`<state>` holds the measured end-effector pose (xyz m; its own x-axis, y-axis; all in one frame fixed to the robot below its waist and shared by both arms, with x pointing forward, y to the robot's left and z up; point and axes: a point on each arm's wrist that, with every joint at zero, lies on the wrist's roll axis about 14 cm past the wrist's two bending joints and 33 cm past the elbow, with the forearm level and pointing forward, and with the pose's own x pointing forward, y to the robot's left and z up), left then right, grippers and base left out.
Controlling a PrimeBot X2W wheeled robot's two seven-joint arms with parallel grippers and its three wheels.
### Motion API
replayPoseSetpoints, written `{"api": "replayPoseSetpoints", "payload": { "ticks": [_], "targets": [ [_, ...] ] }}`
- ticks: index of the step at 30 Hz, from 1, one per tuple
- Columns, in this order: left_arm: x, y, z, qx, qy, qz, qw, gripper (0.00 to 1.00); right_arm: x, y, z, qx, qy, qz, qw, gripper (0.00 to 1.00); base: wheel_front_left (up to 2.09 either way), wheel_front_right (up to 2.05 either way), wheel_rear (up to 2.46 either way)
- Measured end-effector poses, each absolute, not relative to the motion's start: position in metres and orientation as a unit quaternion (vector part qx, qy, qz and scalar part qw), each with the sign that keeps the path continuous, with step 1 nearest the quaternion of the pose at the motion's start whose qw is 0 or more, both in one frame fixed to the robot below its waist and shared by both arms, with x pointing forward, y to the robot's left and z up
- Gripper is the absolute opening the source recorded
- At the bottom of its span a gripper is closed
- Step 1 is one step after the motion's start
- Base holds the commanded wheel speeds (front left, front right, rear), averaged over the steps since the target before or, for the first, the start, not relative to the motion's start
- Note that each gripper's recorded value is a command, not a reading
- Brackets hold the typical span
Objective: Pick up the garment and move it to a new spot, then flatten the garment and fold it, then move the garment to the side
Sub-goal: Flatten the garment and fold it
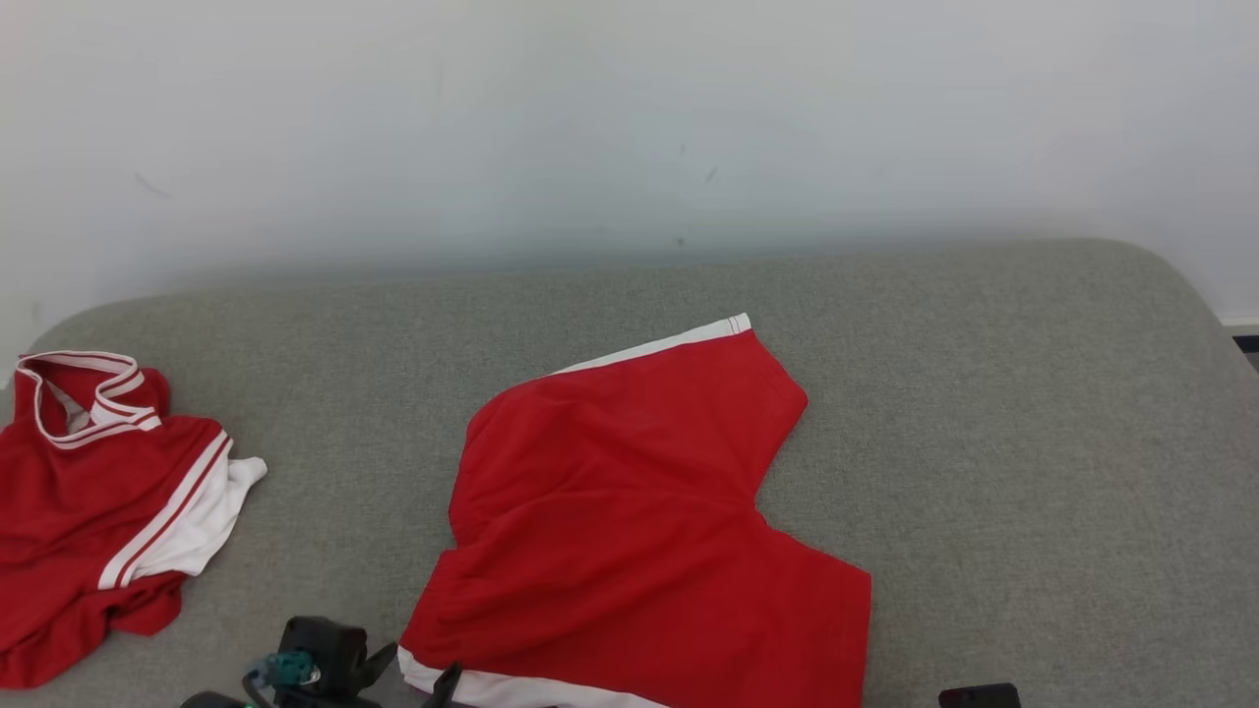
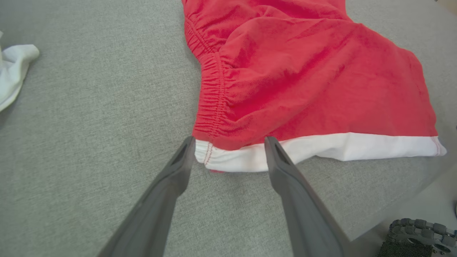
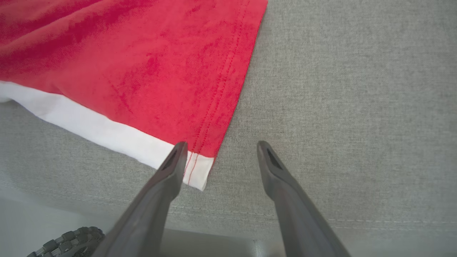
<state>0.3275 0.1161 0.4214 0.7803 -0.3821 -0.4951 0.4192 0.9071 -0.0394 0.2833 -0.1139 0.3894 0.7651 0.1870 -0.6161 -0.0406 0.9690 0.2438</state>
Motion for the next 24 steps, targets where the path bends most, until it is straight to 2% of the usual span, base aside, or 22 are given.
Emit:
{"api": "replayPoseSetpoints", "payload": {
  "ticks": [8,9,10,12,14,16,18,21,22,23,24],
  "targets": [
    [0.338,0.111,0.414,0.05,0.273,-0.227,0.934,1.0,0.269,-0.1,0.371,0.101,0.388,0.077,0.913,1.0,0.0,0.0,0.0],
    [0.339,0.109,0.414,0.051,0.274,-0.232,0.932,1.0,0.268,-0.099,0.368,0.101,0.395,0.078,0.91,0.98,0.0,0.0,0.0],
    [0.341,0.106,0.414,0.05,0.274,-0.234,0.932,1.0,0.268,-0.098,0.367,0.102,0.398,0.077,0.909,0.91,0.0,0.0,0.0],
    [0.344,0.101,0.414,0.047,0.274,-0.238,0.931,1.0,0.267,-0.097,0.363,0.102,0.408,0.079,0.904,0.71,0.0,0.0,0.0],
    [0.345,0.097,0.411,0.045,0.278,-0.242,0.928,1.0,0.269,-0.095,0.362,0.098,0.413,0.083,0.902,0.67,0.0,0.0,0.0],
    [0.343,0.098,0.407,0.045,0.285,-0.241,0.927,1.0,0.273,-0.093,0.362,0.098,0.413,0.085,0.901,0.54,0.0,0.0,0.0],
    [0.343,0.1,0.404,0.046,0.29,-0.239,0.925,1.0,0.275,-0.091,0.363,0.099,0.413,0.086,0.901,0.47,0.0,0.0,0.0],
    [0.345,0.102,0.403,0.049,0.292,-0.239,0.925,1.0,0.277,-0.09,0.363,0.098,0.415,0.087,0.9,0.45,0.0,0.0,0.0],
    [0.345,0.102,0.403,0.05,0.293,-0.239,0.925,1.0,0.279,-0.09,0.363,0.098,0.413,0.088,0.901,0.41,0.0,0.0,0.0],
    [0.344,0.103,0.402,0.05,0.294,-0.238,0.924,1.0,0.28,-0.09,0.364,0.098,0.413,0.088,0.901,0.33,0.0,0.0,0.0],
    [0.343,0.103,0.401,0.05,0.296,-0.238,0.924,1.0,0.279,-0.09,0.363,0.098,0.414,0.087,0.901,0.0,0.0,0.0,0.0]
  ]
}}
